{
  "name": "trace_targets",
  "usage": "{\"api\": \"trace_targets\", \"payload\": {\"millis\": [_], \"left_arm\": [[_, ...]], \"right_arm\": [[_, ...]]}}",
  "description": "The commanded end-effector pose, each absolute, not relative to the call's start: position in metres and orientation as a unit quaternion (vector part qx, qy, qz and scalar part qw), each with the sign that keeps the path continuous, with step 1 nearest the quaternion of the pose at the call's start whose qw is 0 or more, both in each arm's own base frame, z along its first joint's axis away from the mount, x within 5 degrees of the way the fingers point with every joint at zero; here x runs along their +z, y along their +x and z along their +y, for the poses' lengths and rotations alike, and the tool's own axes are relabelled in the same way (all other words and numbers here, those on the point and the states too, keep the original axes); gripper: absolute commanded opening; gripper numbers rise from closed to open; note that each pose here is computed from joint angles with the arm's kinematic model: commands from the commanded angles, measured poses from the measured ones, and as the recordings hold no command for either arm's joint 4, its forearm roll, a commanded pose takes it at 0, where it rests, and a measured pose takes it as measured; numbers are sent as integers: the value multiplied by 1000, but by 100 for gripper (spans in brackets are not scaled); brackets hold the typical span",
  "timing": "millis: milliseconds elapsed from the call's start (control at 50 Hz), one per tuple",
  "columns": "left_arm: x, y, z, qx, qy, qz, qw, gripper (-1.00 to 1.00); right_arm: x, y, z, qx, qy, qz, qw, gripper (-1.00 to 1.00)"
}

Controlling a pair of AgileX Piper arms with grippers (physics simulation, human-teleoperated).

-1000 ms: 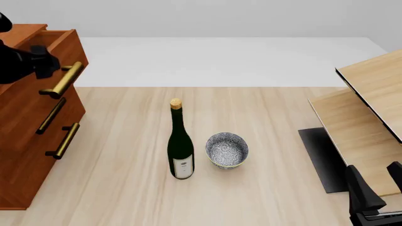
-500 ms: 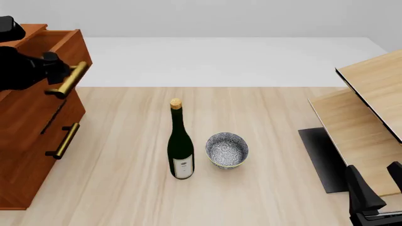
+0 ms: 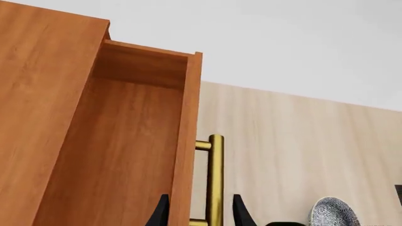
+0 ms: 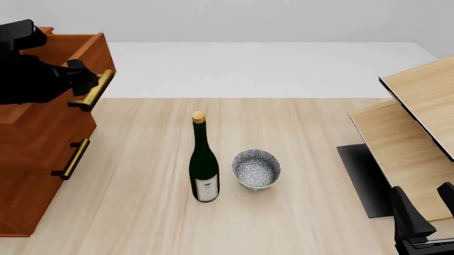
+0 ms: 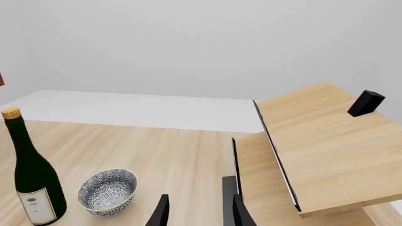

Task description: Close the bottom drawer of the cabinet and open the top drawer.

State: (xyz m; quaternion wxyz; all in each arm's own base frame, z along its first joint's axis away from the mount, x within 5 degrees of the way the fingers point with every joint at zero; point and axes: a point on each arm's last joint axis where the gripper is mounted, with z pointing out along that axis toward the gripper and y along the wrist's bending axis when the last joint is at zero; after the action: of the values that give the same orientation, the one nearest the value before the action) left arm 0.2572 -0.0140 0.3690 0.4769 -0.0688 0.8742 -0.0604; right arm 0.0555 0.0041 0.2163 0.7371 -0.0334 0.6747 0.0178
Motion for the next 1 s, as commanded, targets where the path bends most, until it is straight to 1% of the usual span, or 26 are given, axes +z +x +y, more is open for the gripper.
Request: {"api": "trace_targets", "payload": {"millis": [20,720,1000], "left_arm": [[351,264,-31,-85,-62,887,449,100],[330,255,-89,-164,-31,891,423,100],[331,247,-107,-194,-19,886,421,100]], "right_arm": [[216,56,4,18,-32,675,737,100],[217,56,4,16,-31,675,737,100],[218,56,4,16,-31,675,737,100]]}}
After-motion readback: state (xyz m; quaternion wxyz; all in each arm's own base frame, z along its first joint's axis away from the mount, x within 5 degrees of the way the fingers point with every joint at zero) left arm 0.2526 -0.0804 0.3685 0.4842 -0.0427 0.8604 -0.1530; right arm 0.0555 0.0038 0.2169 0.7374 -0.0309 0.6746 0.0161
